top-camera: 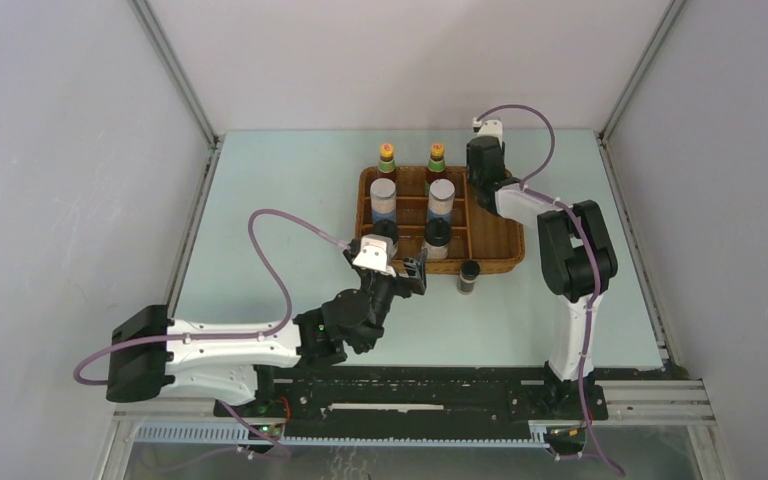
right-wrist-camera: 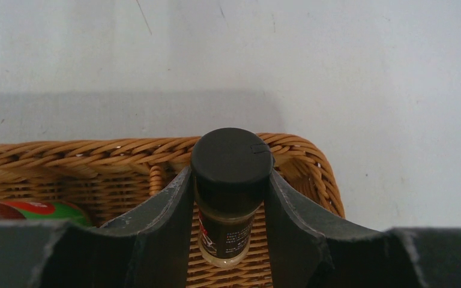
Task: Organize the condiment bottles
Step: Place the bottle in the storage box.
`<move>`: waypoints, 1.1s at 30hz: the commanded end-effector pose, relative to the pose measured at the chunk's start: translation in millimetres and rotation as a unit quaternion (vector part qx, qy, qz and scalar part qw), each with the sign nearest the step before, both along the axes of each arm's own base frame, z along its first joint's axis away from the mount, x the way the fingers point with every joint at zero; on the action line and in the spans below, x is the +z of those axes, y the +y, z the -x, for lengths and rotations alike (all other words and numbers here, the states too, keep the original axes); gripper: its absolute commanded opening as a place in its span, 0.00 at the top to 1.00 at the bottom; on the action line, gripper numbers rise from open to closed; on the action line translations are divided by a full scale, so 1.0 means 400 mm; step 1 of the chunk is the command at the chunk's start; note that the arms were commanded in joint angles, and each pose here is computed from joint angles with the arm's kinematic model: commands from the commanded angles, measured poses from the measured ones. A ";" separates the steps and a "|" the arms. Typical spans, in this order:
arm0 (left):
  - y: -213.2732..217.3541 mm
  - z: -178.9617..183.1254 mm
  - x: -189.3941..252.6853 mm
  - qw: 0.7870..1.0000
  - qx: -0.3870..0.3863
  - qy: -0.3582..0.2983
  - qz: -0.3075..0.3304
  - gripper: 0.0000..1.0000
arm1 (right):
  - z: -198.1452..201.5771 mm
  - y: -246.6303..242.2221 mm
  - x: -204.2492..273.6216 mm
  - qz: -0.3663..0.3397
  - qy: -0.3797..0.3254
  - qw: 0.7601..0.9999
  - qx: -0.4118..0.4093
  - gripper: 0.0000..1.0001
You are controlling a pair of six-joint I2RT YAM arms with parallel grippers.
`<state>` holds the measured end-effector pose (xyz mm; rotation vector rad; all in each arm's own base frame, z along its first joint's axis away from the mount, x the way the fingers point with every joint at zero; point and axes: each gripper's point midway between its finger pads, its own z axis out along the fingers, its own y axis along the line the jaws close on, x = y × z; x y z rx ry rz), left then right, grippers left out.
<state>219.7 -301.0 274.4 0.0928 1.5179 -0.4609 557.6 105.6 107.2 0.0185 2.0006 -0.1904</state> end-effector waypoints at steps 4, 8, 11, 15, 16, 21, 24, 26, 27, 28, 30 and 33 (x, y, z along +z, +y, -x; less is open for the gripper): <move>0.019 0.002 0.021 0.999 0.002 -0.002 0.033 0.18 | -0.015 0.027 0.108 -0.021 -0.038 0.999 -0.008 1.00; 0.019 0.002 0.019 1.000 0.002 -0.001 0.031 0.19 | -0.022 0.031 0.115 -0.020 -0.040 0.999 -0.006 1.00; 0.017 0.000 0.018 1.000 0.004 -0.002 0.028 0.19 | -0.030 0.037 0.129 -0.020 -0.046 0.999 -0.003 1.00; 0.014 0.000 0.018 1.000 0.003 -0.003 0.025 0.19 | -0.047 0.048 0.142 -0.017 -0.048 0.999 0.004 1.00; 0.013 0.000 0.019 1.000 0.003 -0.003 0.024 0.19 | -0.050 0.050 0.144 -0.017 -0.048 0.999 0.005 1.00; 0.013 -0.003 0.016 1.000 0.006 -0.003 0.023 0.19 | -0.059 0.057 0.135 -0.012 -0.040 0.999 0.008 1.00; 0.013 -0.005 0.018 1.000 0.006 -0.003 0.023 0.19 | -0.059 0.061 0.120 -0.012 -0.032 0.999 0.010 0.99; 0.014 -0.007 0.019 1.000 0.007 -0.004 0.024 0.19 | -0.058 0.060 0.110 -0.012 -0.026 1.000 0.010 0.98; 0.014 -0.007 0.020 1.000 0.007 -0.004 0.024 0.19 | -0.058 0.061 0.106 -0.012 -0.024 1.000 0.010 0.98; 0.014 -0.007 0.020 1.000 0.007 -0.004 0.024 0.18 | -0.057 0.062 0.102 -0.012 -0.022 1.000 0.011 0.98; 0.014 -0.008 0.019 1.000 0.007 -0.004 0.024 0.18 | -0.056 0.062 0.097 -0.013 -0.018 1.000 0.011 1.00; 0.014 -0.010 0.020 1.000 0.007 -0.004 0.025 0.18 | -0.055 0.061 0.096 -0.016 -0.015 1.000 0.012 1.00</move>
